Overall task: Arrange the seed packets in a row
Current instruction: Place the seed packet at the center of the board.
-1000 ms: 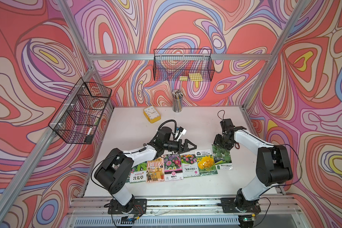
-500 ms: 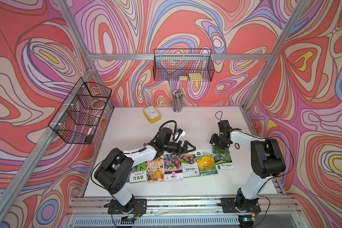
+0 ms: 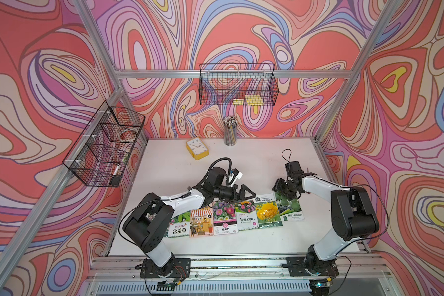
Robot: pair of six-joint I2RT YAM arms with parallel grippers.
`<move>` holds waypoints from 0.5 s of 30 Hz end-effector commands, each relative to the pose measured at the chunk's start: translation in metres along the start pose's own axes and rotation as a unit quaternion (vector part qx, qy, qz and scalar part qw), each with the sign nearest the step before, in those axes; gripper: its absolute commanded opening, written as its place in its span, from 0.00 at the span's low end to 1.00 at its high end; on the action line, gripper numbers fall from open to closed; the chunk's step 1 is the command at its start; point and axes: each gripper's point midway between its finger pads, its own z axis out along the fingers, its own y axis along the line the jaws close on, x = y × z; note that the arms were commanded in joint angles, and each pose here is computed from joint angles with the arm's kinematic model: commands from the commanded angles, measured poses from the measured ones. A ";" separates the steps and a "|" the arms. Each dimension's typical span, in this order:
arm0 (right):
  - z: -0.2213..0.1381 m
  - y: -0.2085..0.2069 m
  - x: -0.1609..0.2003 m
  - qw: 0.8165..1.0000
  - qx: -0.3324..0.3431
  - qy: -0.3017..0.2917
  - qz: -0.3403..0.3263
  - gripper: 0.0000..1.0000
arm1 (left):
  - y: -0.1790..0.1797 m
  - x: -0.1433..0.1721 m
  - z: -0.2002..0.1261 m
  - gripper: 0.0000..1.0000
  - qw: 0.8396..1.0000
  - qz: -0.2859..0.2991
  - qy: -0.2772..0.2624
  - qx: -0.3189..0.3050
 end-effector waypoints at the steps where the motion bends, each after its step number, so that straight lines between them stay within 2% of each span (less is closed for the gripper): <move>1: 0.002 -0.008 0.024 0.999 0.002 0.033 0.019 0.63 | -0.010 -0.005 -0.001 0.99 1.000 0.018 -0.005 0.004; 9: -0.001 -0.019 0.040 0.999 0.011 0.041 0.022 0.63 | -0.010 -0.006 0.001 0.99 1.000 0.019 -0.004 0.004; 15: -0.014 0.002 0.030 0.999 -0.033 0.028 0.021 0.64 | -0.013 -0.005 0.004 0.99 1.000 0.022 0.000 0.005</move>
